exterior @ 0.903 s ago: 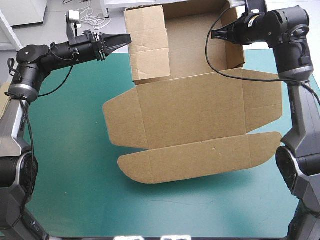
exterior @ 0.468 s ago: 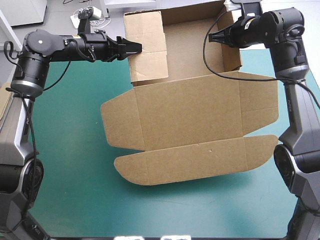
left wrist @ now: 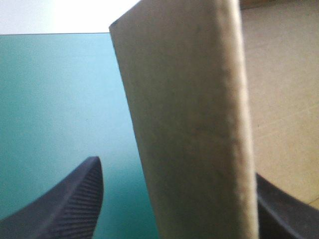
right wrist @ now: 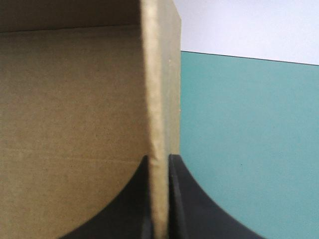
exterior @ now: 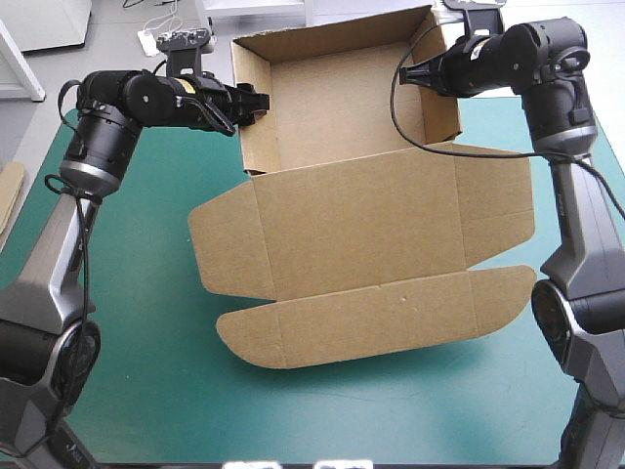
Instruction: Fold the box
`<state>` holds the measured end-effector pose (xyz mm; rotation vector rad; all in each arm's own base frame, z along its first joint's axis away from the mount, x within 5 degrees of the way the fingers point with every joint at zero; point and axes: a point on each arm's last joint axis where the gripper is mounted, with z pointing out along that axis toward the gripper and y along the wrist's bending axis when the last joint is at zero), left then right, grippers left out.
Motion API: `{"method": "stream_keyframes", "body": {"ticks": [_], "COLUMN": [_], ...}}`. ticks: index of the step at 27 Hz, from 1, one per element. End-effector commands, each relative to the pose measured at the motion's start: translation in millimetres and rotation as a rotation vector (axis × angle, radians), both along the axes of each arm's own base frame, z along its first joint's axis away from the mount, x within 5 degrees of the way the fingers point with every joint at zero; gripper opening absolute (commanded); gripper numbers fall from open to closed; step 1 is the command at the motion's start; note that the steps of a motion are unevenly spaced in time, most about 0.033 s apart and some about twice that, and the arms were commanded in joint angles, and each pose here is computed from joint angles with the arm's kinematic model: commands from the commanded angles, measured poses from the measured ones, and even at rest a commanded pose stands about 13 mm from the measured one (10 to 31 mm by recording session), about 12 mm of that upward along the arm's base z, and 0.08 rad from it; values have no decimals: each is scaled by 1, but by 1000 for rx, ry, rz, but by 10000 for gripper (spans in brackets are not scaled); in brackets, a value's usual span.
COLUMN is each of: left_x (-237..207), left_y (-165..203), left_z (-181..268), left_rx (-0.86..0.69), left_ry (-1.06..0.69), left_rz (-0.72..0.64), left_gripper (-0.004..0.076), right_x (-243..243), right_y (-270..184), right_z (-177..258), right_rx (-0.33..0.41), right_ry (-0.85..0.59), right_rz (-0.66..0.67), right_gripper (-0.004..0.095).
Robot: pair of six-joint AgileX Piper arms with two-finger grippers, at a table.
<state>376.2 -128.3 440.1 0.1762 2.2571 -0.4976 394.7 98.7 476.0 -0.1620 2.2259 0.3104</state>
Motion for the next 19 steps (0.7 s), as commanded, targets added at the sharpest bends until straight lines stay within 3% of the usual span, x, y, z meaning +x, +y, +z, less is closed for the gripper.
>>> {"method": "stream_keyframes", "body": {"ticks": [1,4,9,11,14,19], "left_x": [-16,-12,-2,2,6,16], "left_y": [5,4,5,6,9,7], "left_z": [28,20,2,-5,-16,-31], "left_rx": [-28,-15,43,74,132,160], "left_ry": [-77,-40,35,67,103,150], "left_rz": [33,29,60,79,94,95], "left_gripper": [395,331,290,202,-13,-9], "right_x": [-15,-9,-1,3,7,21], "right_y": [2,19,49,59,69,78], "right_z": [20,8,-13,-21,-31,-56], "right_rx": [68,48,-31,-29,-27,-46], "right_ry": [-40,-14,17,38,64,117], "right_rz": [8,36,22,28,35,28], "right_gripper": [-13,-13,-13,-13,-12,-11]}}
